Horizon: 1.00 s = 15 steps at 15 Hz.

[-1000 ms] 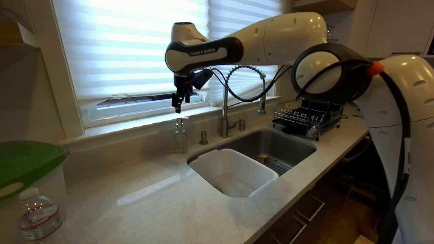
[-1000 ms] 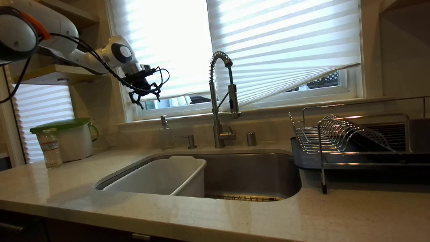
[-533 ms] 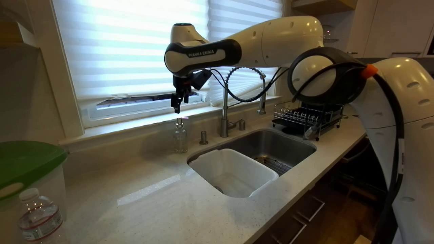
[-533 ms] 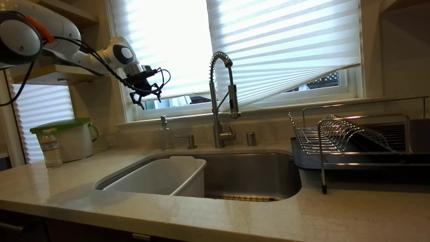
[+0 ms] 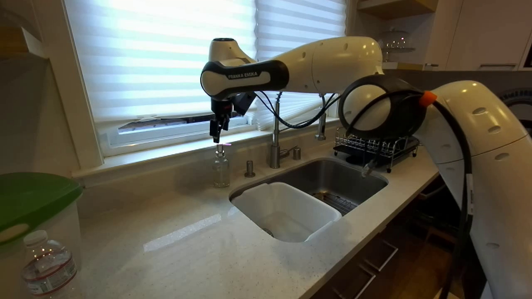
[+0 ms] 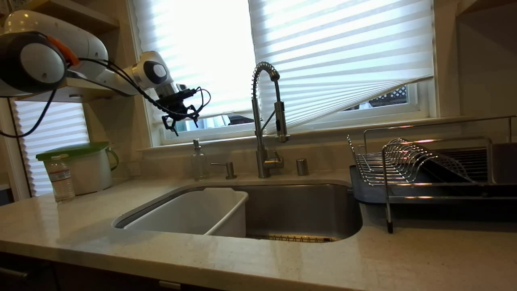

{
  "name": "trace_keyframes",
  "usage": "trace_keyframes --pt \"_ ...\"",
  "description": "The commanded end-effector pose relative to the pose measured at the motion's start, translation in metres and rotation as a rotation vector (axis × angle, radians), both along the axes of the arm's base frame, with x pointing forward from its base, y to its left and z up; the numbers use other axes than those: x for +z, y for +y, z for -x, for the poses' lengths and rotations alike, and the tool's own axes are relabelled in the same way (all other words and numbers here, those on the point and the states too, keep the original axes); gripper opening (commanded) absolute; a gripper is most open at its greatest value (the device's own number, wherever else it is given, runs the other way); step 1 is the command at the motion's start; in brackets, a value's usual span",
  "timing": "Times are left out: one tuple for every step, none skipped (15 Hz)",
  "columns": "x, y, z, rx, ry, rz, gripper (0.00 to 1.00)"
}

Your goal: Push on the pump of the bottle on the top left of the sink

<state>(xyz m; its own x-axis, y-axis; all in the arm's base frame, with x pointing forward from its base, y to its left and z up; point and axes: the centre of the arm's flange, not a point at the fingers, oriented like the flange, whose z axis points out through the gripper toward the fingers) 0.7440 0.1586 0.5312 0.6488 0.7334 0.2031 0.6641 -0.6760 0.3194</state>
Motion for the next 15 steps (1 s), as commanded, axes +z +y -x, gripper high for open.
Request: trace_keyframes --pt "-0.004 -0.004 -0.030 0.028 0.027 -0.013 1.00" --pt "-0.007 -0.006 -0.035 0.032 0.031 -0.017 1.00" --pt "-0.009 -0.007 -0.038 0.034 0.034 -0.018 1.00" --pt "-0.012 -0.008 -0.041 0.042 0.038 -0.026 1.00" --pt "-0.015 -0.008 -0.044 0.045 0.044 -0.030 1.00" --pt "-0.017 -0.008 -0.046 0.050 0.051 -0.037 1.00" --pt "-0.020 -0.007 -0.049 0.052 0.059 -0.043 1.00" --pt "-0.022 -0.007 -0.052 0.052 0.071 -0.050 1.00" --pt "-0.024 -0.007 -0.053 0.052 0.079 -0.054 1.00" --pt "-0.026 -0.007 -0.055 0.053 0.089 -0.062 1.00" --pt "-0.027 -0.007 -0.056 0.054 0.099 -0.067 1.00" --pt "-0.029 -0.008 -0.057 0.055 0.106 -0.071 1.00" --pt "-0.030 -0.009 -0.059 0.055 0.109 -0.073 1.00" --pt "-0.031 -0.009 -0.060 0.059 0.117 -0.087 1.00" --pt "-0.032 -0.010 -0.062 0.055 0.119 -0.088 1.00"
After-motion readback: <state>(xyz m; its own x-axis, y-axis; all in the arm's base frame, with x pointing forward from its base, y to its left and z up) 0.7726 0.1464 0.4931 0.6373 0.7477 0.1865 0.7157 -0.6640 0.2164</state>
